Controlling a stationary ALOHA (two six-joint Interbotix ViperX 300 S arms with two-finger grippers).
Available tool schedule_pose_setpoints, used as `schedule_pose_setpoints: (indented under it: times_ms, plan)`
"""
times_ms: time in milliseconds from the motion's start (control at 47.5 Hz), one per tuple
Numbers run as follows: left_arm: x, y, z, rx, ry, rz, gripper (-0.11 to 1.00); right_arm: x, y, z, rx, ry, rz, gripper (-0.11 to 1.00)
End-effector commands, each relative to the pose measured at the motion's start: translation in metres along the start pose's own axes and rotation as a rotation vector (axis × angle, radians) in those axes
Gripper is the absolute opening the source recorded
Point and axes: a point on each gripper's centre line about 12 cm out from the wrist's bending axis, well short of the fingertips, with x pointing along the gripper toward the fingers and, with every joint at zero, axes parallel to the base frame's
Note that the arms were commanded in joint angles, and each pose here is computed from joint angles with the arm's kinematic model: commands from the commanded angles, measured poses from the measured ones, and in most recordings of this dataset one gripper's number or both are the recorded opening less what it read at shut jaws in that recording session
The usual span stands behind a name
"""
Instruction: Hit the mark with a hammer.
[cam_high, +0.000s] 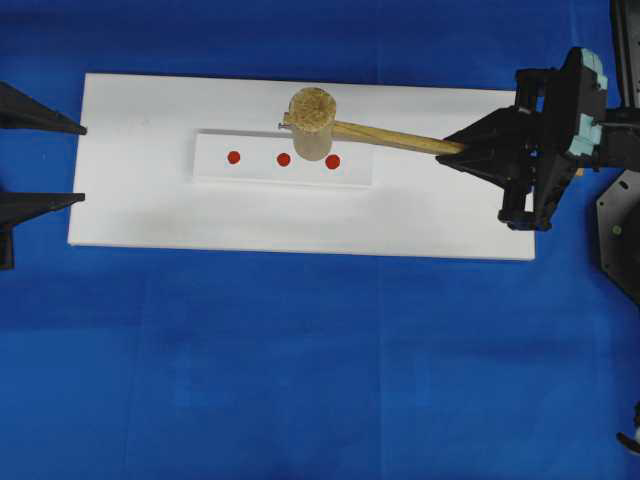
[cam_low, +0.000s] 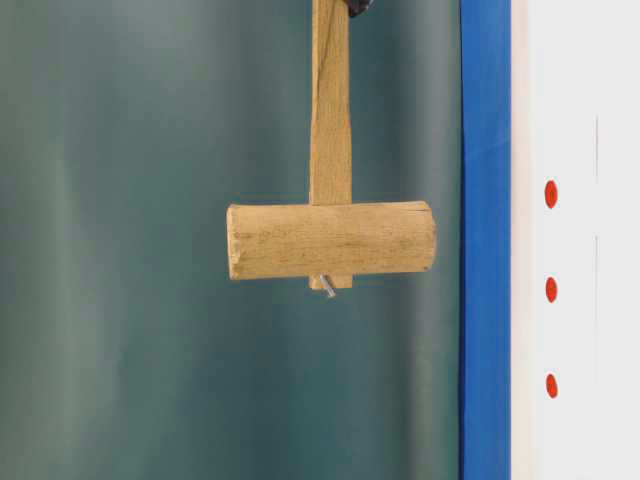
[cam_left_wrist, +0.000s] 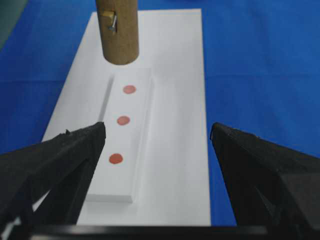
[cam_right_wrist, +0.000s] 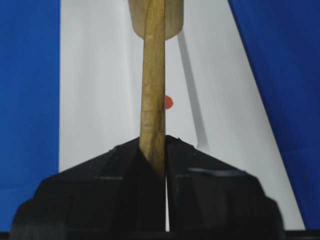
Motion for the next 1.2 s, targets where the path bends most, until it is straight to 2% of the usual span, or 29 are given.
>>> schedule_pose_setpoints:
  times_ms: [0,463,652,757,1010,1178]
  plan:
    - [0.001,0.001,0.003,-0.002,-0.003,0.003,0.84,0.003,0.002,0.018,-0.004,-0.041,0.001,0.02]
    - [0.001,0.002,0.002,-0.003,0.001,0.007,0.84,0.058,0.023,0.059,-0.025,-0.040,0.024,0.02]
    - [0.001,0.002,0.002,-0.004,0.001,0.010,0.84,0.081,0.033,0.067,-0.048,-0.025,0.041,0.02]
    - [0.001,0.003,0.003,-0.005,0.000,0.013,0.84,0.085,0.036,0.068,-0.068,-0.023,0.048,0.02]
    - [0.004,0.008,0.000,-0.016,0.002,0.044,0.84,0.085,0.037,0.068,-0.069,-0.023,0.051,0.02]
    - [0.020,0.010,-0.001,-0.026,-0.043,0.057,0.85,0.085,0.037,0.068,-0.071,-0.025,0.049,0.02]
